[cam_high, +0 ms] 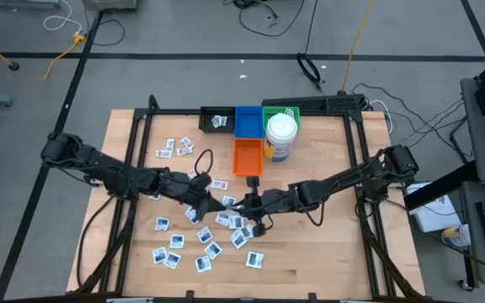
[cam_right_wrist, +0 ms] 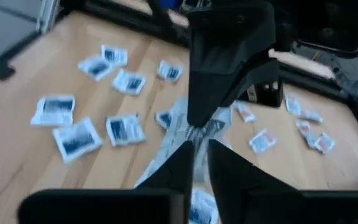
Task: Pick & Place First Aid Supplies
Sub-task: Put the gray towelette pack into the black bin
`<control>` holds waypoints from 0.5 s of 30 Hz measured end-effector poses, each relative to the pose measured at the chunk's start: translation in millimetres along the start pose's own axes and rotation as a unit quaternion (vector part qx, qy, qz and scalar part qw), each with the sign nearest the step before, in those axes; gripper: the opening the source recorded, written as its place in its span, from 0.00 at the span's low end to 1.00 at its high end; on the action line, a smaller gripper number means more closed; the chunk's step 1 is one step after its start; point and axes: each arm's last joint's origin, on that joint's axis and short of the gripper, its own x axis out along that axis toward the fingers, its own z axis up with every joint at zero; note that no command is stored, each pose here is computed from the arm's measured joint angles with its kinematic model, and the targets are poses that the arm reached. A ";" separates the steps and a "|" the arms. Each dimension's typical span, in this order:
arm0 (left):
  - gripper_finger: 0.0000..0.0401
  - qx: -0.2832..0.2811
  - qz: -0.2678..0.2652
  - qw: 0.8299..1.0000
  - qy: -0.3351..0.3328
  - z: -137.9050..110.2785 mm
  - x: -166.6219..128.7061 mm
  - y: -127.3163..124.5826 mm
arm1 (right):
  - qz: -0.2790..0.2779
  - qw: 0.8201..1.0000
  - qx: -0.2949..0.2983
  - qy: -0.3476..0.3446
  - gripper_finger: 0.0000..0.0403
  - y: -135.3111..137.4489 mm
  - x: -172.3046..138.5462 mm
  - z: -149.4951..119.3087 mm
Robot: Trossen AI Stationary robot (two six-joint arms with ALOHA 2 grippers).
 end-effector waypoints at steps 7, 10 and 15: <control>0.00 -0.026 0.077 0.991 0.103 11.3 -3.8 15.2 | -0.025 0.997 0.015 0.069 0.28 -4.8 -27.4 1.9; 0.00 -0.026 0.127 0.982 0.140 19.6 -9.4 21.1 | -0.025 0.993 0.033 0.111 0.32 -6.4 -36.8 -3.5; 0.00 -0.032 0.204 0.962 0.177 37.7 -23.4 30.4 | -0.027 0.987 0.060 0.150 0.34 -10.0 -51.8 -5.3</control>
